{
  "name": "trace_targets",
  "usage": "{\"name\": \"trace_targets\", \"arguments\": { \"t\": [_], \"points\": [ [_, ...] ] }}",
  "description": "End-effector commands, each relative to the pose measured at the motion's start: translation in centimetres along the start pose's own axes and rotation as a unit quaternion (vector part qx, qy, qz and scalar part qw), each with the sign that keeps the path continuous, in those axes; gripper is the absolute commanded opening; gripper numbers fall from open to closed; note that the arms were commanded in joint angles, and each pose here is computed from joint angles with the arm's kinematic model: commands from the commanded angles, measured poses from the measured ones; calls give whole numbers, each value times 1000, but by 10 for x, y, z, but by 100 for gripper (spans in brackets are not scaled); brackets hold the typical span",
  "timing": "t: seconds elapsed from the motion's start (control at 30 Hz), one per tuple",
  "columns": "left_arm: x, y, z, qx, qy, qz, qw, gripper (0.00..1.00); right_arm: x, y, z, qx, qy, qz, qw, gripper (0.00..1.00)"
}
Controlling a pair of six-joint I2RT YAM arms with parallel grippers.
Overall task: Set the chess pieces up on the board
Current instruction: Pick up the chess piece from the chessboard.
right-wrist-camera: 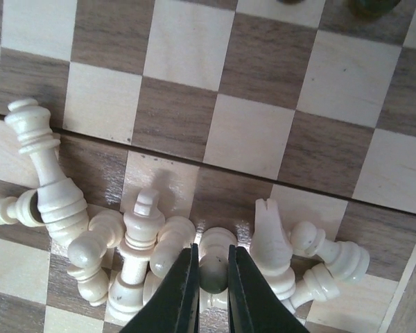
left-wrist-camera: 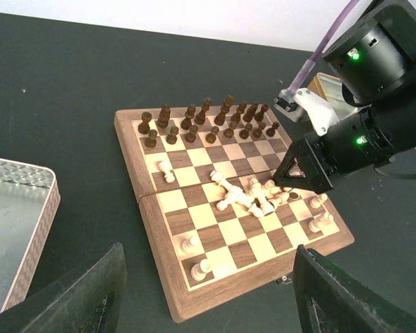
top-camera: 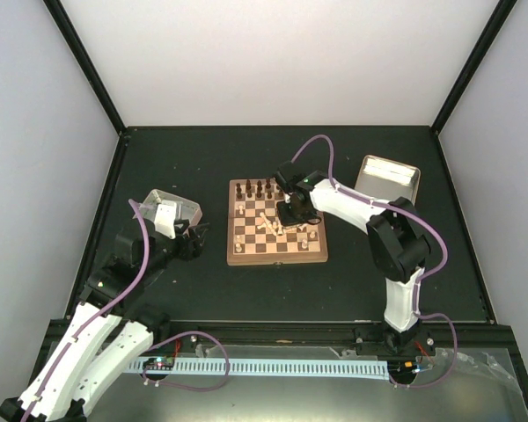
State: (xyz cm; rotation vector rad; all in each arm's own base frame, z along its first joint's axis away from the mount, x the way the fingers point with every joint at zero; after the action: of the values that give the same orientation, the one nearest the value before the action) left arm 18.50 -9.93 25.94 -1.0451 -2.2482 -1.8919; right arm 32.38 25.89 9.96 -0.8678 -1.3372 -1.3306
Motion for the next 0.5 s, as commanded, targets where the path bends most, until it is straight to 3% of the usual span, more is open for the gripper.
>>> {"name": "trace_targets", "arguments": {
  "t": [0.0, 0.2, 0.47],
  "points": [
    [2, 1, 1, -5, 0, -5, 1000, 68, 24, 16, 8, 3, 9, -59, 998, 9],
    [3, 1, 1, -5, 0, -5, 1000, 68, 46, 16, 15, 8, 24, -79, 997, 10],
    [4, 1, 2, -4, 8, -8, 1000, 68, 53, -13, 60, 69, 47, -56, 995, 11]
  ]
}}
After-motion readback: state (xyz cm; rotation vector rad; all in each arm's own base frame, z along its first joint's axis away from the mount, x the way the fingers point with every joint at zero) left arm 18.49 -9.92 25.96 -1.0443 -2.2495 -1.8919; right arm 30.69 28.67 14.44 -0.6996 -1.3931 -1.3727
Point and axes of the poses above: each gripper's point midway between its finger pads, its own x axis back along the fingers, its own z axis along the line the jaws close on, y = z × x, the point moved 4 cm from there along x, back along the fingers, and after that the axes turned 6 degrees about -x, right-handed, at the moved point
